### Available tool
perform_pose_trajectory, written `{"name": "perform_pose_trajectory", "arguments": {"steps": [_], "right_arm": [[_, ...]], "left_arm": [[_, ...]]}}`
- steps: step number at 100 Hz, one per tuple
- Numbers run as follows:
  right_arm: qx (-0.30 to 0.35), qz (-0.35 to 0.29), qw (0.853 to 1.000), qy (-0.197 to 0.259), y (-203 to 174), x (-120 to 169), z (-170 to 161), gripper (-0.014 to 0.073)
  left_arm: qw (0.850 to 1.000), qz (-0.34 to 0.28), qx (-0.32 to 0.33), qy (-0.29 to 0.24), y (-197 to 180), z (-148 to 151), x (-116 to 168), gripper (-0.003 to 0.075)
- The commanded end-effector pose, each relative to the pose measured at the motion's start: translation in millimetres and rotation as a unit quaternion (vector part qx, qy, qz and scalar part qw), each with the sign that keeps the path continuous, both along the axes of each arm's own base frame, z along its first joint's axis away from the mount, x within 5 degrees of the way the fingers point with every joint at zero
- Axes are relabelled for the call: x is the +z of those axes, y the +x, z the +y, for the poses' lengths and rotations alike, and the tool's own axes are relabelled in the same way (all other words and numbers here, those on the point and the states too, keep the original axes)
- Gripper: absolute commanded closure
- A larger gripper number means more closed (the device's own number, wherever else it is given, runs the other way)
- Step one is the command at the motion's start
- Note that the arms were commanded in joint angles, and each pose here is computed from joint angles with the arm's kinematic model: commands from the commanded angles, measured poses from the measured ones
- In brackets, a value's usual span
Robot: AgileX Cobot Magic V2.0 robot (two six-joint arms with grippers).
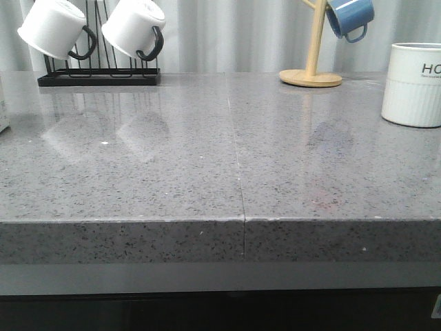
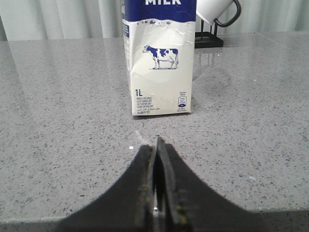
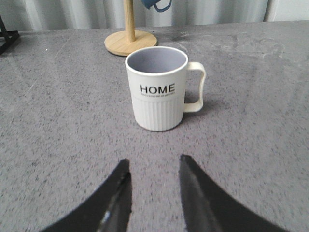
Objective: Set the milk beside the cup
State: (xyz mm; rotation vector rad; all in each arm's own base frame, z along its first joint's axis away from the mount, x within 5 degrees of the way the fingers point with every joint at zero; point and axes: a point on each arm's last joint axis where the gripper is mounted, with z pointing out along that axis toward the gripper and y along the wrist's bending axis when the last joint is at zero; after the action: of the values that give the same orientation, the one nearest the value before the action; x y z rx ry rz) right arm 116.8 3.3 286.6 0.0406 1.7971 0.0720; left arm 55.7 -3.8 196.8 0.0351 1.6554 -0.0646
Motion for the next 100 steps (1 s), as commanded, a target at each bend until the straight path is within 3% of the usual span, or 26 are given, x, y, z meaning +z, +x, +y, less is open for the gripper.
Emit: {"name": "perform_pose_trajectory", "arguments": {"steps": [1, 26, 57, 100], "right_arm": [[-0.002, -0.06, 0.998, -0.007, 17, 16, 0, 0.0284], [-0.005, -0.065, 0.998, -0.007, 63, 1, -1, 0.0284], [-0.076, -0.054, 0.996, -0.008, 106, -16, -33, 0.0284], [-0.076, -0.041, 0.996, -0.007, 175, -34, -42, 0.0284]], "left_arm": [[0.999, -0.034, 0.003, -0.005, 0, 0, -5, 0.0741], [0.999, -0.034, 0.003, -0.005, 0, 0, -5, 0.0741], [0.999, -0.034, 0.003, -0.005, 0, 0, -5, 0.0741], [0.999, -0.034, 0.003, -0.005, 0, 0, -5, 0.0741]]}}
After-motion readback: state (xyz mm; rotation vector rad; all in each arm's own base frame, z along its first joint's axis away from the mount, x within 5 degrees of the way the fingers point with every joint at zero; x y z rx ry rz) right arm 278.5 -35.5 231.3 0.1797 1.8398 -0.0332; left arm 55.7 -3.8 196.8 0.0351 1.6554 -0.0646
